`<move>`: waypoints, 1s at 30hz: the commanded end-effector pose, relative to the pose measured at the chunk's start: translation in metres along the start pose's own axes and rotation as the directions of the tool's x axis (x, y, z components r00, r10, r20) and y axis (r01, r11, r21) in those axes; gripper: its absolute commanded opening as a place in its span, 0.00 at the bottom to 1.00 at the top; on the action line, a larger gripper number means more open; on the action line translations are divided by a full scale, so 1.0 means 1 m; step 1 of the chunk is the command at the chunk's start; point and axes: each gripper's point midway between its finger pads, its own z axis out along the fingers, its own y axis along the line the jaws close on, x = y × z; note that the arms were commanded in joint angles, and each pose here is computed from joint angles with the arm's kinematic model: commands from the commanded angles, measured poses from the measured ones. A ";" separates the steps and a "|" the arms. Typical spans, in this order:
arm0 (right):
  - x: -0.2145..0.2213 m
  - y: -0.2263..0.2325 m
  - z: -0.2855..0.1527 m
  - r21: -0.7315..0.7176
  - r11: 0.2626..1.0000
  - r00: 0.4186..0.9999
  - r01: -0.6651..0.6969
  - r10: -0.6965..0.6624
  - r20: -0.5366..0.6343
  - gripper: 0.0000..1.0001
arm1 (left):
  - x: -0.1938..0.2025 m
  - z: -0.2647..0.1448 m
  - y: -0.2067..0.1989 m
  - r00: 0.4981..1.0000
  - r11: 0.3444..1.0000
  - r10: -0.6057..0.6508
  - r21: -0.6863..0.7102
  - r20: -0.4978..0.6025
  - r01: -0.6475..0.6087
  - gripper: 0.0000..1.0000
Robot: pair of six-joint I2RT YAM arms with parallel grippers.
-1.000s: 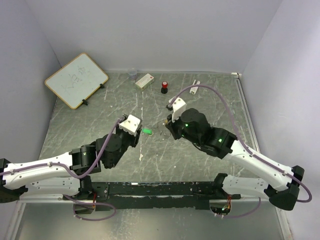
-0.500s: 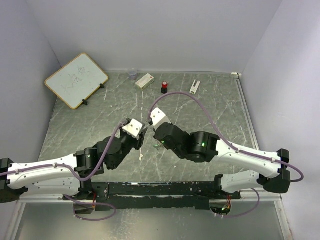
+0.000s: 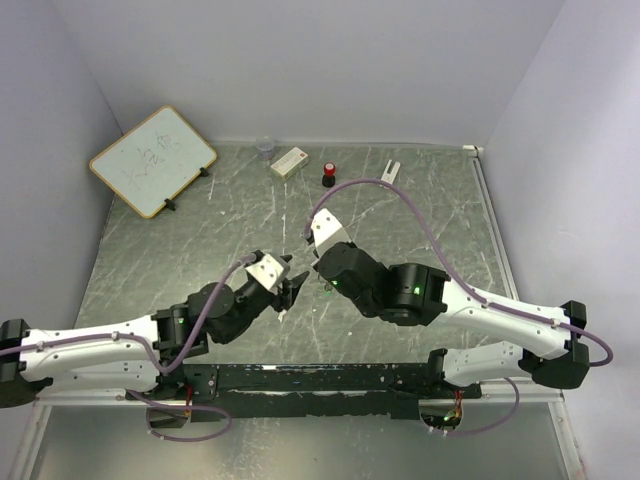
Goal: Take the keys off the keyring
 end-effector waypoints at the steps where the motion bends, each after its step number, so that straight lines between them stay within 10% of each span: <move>1: -0.020 -0.008 -0.007 0.023 0.999 0.998 -0.036 0.035 0.058 0.00 | -0.006 0.011 -0.023 0.998 0.996 0.014 0.088 0.060 -0.019 0.61; 10: -0.018 -0.006 -0.011 0.002 0.998 0.996 -0.058 0.057 0.066 0.00 | -0.013 0.011 -0.020 0.964 0.996 0.038 0.065 0.262 -0.057 0.66; 30: -0.024 0.002 -0.004 -0.002 0.999 0.993 -0.045 0.044 0.111 0.00 | -0.021 0.014 -0.022 0.939 0.997 -0.057 0.069 0.339 0.036 0.66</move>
